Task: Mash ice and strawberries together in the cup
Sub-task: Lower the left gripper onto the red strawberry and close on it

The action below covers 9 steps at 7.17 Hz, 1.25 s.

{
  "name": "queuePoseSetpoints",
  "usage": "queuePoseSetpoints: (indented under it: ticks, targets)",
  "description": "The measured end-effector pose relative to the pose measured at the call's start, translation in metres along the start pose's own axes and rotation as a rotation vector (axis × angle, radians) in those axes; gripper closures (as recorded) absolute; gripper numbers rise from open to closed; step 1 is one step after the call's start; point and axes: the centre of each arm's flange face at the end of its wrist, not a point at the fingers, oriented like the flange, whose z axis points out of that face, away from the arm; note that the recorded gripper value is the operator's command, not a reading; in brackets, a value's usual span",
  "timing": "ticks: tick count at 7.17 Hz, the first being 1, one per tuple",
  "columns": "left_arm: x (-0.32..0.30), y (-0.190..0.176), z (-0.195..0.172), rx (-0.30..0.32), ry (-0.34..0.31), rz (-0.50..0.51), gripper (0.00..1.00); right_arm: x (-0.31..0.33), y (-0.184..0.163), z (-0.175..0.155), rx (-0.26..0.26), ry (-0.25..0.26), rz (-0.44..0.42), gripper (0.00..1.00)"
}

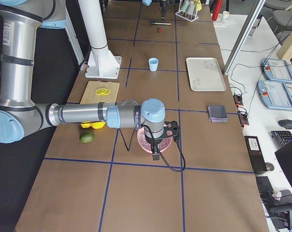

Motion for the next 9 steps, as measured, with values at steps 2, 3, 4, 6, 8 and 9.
queuePoseSetpoints:
  ticks: [2,3,4,6,8,9]
  targets:
    - [0.019,0.010,0.027,-0.019,-0.012,0.001,0.00,0.000,0.000,0.000,0.000,-0.001,-0.001,0.01]
    - [0.029,0.014,0.040,-0.025,-0.025,-0.012,0.00,0.000,0.000,0.000,0.000,-0.001,-0.001,0.01]
    - [0.039,0.019,0.051,-0.026,-0.042,-0.016,0.00,0.000,0.000,0.000,0.000,-0.002,-0.001,0.01]
    - [0.045,0.025,0.068,-0.037,-0.066,-0.014,0.00,0.000,0.001,0.000,-0.002,-0.003,0.001,0.01]
    - [0.045,0.025,0.075,-0.044,-0.073,-0.016,0.03,0.000,0.001,0.001,-0.002,-0.003,0.001,0.01]
    - [0.047,0.023,0.076,-0.043,-0.071,-0.015,0.03,0.000,0.001,0.000,-0.002,-0.003,0.001,0.01]
